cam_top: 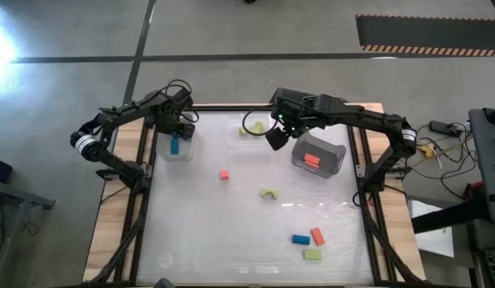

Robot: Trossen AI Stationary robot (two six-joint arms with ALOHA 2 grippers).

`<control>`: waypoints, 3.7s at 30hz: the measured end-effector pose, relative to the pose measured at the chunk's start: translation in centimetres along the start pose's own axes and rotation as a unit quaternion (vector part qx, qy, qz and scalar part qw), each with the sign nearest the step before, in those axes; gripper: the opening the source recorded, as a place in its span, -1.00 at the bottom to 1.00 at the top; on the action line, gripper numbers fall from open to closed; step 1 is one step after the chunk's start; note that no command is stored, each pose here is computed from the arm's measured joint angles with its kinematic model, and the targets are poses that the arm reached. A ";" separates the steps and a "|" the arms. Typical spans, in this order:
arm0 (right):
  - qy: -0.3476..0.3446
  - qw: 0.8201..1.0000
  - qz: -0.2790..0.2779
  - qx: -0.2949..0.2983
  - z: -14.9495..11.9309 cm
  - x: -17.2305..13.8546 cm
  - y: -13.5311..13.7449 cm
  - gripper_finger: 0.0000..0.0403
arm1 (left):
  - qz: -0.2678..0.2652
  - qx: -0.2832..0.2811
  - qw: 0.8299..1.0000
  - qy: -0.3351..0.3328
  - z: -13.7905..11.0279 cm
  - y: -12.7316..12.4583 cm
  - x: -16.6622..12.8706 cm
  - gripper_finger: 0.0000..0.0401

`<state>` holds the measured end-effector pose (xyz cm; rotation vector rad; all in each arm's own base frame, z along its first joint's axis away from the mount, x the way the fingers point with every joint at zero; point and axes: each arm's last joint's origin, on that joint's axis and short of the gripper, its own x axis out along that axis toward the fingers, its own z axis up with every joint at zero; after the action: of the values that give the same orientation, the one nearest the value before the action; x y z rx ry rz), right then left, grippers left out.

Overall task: Sort & place blocks by color
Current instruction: Put the green block into the transparent bin

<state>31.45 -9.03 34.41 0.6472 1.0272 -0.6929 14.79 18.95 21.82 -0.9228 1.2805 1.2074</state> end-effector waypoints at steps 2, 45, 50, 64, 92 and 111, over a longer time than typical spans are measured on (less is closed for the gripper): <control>0.000 1.000 0.000 -0.001 -0.1 0.0 0.1 0.11 | -0.006 0.000 1.000 -0.006 -0.1 0.0 -0.3 -0.19; 0.061 0.926 0.161 -0.335 -9.6 6.0 7.0 0.11 | -0.390 0.068 0.854 -0.336 -7.2 -5.6 -13.3 -0.18; 0.042 0.935 0.170 -0.308 -11.0 8.5 7.0 0.11 | -0.397 0.082 0.851 -0.333 -7.8 -5.9 -13.4 -0.18; 0.101 0.947 0.112 -0.284 -13.0 14.3 7.6 0.10 | -0.407 0.089 0.845 -0.335 -8.1 -6.3 -13.6 -0.18; 0.158 0.944 0.105 -0.272 -12.7 16.2 8.0 -0.43 | -0.404 0.091 0.846 -0.336 -8.1 -6.3 -13.6 -0.18; 0.045 0.959 0.122 -0.254 1.1 7.8 5.7 -0.43 | -0.405 0.089 0.846 -0.334 -8.1 -6.3 -13.5 -0.18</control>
<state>39.14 -7.96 28.61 0.3465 1.1301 -0.1686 20.78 8.14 33.46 -0.6856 0.3372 0.6078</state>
